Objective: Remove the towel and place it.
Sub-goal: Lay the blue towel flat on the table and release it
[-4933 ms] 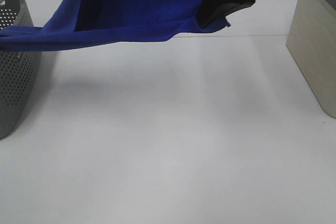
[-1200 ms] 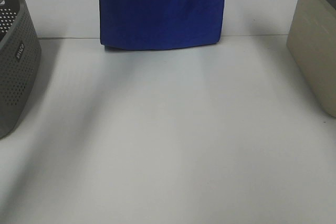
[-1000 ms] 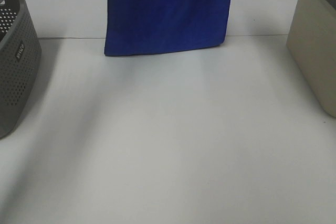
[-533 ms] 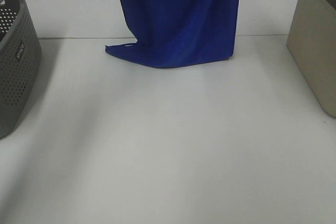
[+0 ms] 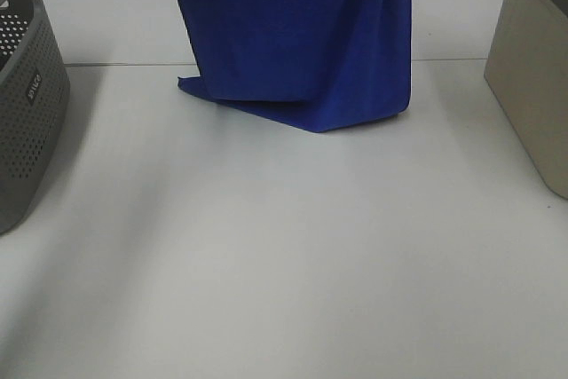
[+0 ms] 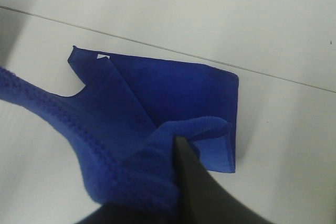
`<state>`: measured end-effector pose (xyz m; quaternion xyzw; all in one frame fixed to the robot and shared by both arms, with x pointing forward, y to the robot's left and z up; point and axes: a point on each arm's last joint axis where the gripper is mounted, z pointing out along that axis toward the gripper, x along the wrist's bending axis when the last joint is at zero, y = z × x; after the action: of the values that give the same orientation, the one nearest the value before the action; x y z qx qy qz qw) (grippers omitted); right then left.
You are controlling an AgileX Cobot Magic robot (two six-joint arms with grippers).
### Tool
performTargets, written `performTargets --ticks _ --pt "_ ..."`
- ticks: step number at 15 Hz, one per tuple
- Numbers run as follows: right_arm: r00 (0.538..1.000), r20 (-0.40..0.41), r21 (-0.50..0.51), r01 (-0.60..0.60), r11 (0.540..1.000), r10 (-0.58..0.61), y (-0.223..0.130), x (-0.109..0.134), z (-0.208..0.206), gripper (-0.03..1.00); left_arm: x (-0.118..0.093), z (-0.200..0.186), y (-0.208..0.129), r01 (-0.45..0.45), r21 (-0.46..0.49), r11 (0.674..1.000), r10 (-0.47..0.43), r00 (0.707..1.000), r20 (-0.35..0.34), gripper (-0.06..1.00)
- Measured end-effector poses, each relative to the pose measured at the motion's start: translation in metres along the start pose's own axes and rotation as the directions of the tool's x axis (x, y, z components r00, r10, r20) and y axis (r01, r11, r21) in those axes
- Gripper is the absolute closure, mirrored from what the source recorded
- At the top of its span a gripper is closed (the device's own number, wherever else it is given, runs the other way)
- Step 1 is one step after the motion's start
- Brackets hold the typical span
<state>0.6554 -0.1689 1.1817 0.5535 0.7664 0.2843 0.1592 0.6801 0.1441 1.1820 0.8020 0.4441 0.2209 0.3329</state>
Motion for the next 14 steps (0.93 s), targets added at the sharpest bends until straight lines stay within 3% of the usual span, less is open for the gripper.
performTargets --ticks 3,7,14 --pt "0.999 -0.033 0.018 0.005 1.000 -0.004 -0.009 0.004 -0.014 0.95 -0.007 -0.023 -0.021 0.026 0.095 0.995 -0.028 0.999 0.020 0.94" --pt "0.999 -0.045 0.114 -0.007 0.993 0.013 -0.036 0.006 -0.017 0.95 -0.020 -0.058 -0.054 0.047 0.180 0.983 -0.057 0.997 0.055 0.94" --pt "0.994 -0.092 0.279 -0.030 0.960 0.057 -0.104 0.015 -0.034 0.95 -0.048 -0.112 -0.122 0.083 0.262 0.961 -0.121 0.984 0.133 0.94"
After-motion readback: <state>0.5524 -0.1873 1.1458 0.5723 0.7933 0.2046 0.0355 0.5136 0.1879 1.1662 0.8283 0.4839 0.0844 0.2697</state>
